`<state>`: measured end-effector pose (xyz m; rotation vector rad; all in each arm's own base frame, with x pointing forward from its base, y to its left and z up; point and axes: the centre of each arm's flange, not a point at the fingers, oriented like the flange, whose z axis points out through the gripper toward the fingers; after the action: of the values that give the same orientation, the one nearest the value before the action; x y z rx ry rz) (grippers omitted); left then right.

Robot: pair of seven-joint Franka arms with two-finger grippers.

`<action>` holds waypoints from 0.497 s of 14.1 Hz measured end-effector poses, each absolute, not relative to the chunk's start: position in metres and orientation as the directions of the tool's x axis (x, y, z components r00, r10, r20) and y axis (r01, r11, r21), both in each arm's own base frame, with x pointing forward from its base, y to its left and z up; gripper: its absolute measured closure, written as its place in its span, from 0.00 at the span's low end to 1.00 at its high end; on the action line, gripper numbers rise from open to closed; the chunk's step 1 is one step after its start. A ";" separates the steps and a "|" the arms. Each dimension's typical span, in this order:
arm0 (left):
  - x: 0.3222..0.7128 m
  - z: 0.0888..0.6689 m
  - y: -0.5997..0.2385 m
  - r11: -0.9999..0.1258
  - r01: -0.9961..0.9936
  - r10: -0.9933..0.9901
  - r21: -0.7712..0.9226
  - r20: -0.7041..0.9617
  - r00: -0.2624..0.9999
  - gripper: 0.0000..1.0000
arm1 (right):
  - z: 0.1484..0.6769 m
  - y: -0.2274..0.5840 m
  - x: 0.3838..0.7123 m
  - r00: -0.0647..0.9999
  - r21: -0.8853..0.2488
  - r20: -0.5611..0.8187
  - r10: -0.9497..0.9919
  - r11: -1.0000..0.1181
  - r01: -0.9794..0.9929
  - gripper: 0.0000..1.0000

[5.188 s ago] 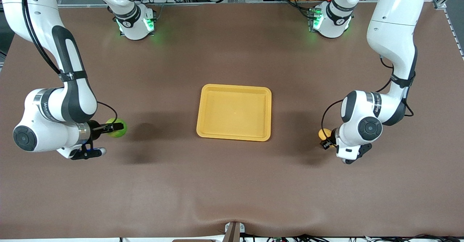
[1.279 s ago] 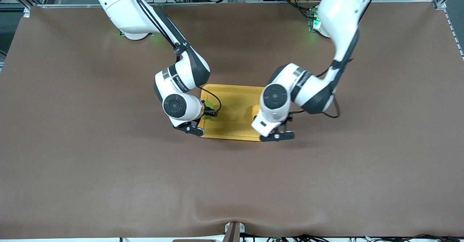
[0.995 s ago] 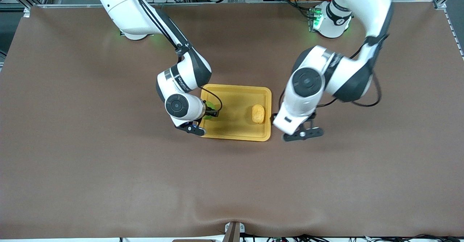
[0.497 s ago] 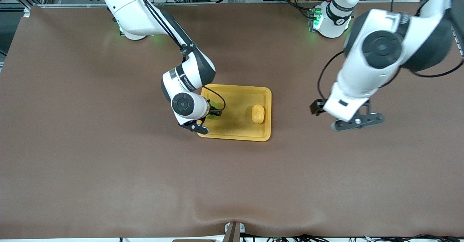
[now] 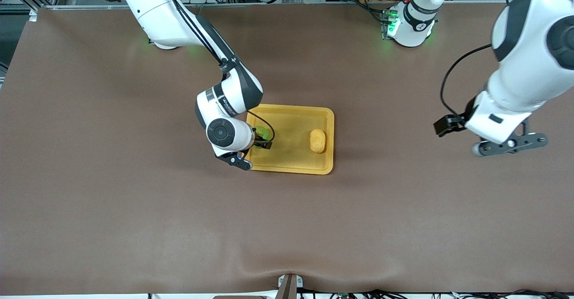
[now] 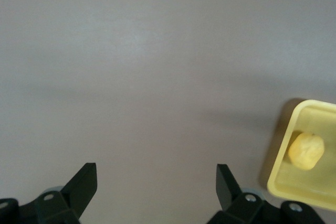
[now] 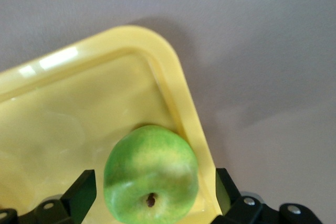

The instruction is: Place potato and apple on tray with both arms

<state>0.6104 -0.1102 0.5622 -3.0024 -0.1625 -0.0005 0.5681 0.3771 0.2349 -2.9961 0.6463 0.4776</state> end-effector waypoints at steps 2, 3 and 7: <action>0.609 0.573 -0.085 -0.986 0.098 0.097 -0.135 0.008 0.995 0.00 | 0.265 0.356 0.583 0.853 0.024 -0.313 -0.417 -0.902 -0.432 0.00; 0.607 0.578 -0.074 -0.986 0.093 0.093 -0.136 0.007 0.996 0.00 | 0.285 0.340 0.592 0.849 0.015 -0.316 -0.424 -0.897 -0.442 0.00; 0.595 0.594 -0.032 -0.992 0.042 0.046 -0.117 -0.033 0.998 0.00 | 0.354 0.259 0.624 0.865 -0.058 -0.298 -0.404 -0.896 -0.439 0.00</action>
<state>0.5953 -0.0320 0.5940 -3.0234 -0.0673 0.0537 0.6242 0.2591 0.3544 -2.9127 0.6619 0.4245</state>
